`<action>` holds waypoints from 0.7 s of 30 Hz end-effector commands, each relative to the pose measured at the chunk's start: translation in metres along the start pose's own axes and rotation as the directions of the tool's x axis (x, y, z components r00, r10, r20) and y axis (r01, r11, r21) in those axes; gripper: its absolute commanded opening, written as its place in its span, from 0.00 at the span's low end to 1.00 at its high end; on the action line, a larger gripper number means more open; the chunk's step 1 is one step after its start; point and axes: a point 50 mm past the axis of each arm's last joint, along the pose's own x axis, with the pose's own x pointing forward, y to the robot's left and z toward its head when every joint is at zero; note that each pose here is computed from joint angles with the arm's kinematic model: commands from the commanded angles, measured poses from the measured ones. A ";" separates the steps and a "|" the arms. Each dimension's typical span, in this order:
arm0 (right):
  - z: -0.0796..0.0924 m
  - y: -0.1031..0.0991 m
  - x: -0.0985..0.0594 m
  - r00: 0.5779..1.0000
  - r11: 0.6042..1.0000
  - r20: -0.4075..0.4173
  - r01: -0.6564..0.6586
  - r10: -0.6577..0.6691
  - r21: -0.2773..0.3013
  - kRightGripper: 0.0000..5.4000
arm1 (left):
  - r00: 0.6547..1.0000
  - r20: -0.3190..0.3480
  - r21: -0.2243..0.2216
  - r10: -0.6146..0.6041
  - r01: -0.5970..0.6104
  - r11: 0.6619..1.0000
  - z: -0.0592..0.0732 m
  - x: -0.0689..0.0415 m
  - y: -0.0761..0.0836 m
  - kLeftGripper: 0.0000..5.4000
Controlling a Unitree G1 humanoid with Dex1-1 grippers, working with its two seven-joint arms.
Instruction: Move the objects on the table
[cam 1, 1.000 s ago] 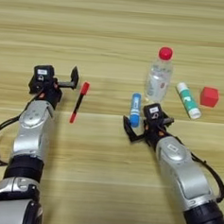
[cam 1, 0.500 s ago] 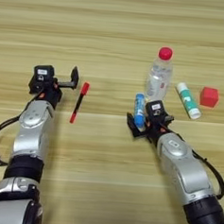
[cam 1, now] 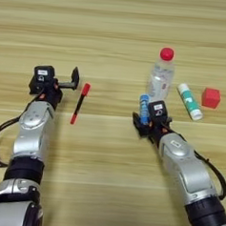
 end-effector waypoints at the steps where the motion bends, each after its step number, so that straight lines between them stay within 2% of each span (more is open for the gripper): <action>1: -0.026 0.009 -0.001 0.990 0.998 -0.136 -0.014 0.023 0.065 0.50 | 1.000 0.021 0.005 0.000 0.000 1.000 0.005 0.002 0.001 1.00; 13: -0.025 0.008 -0.001 0.991 0.998 -0.134 -0.012 0.019 0.058 0.27 | 1.000 0.019 0.009 0.000 0.000 1.000 0.005 0.003 0.000 1.00; 17: -0.015 0.010 -0.003 0.997 0.999 -0.067 -0.035 0.038 0.036 0.26 | 1.000 0.019 0.010 0.000 0.000 1.000 0.005 0.003 0.000 1.00; 21: 0.009 0.019 -0.013 0.994 0.996 0.067 -0.085 0.085 -0.011 0.26 | 1.000 0.018 0.010 0.001 -0.001 1.000 0.005 0.003 0.000 1.00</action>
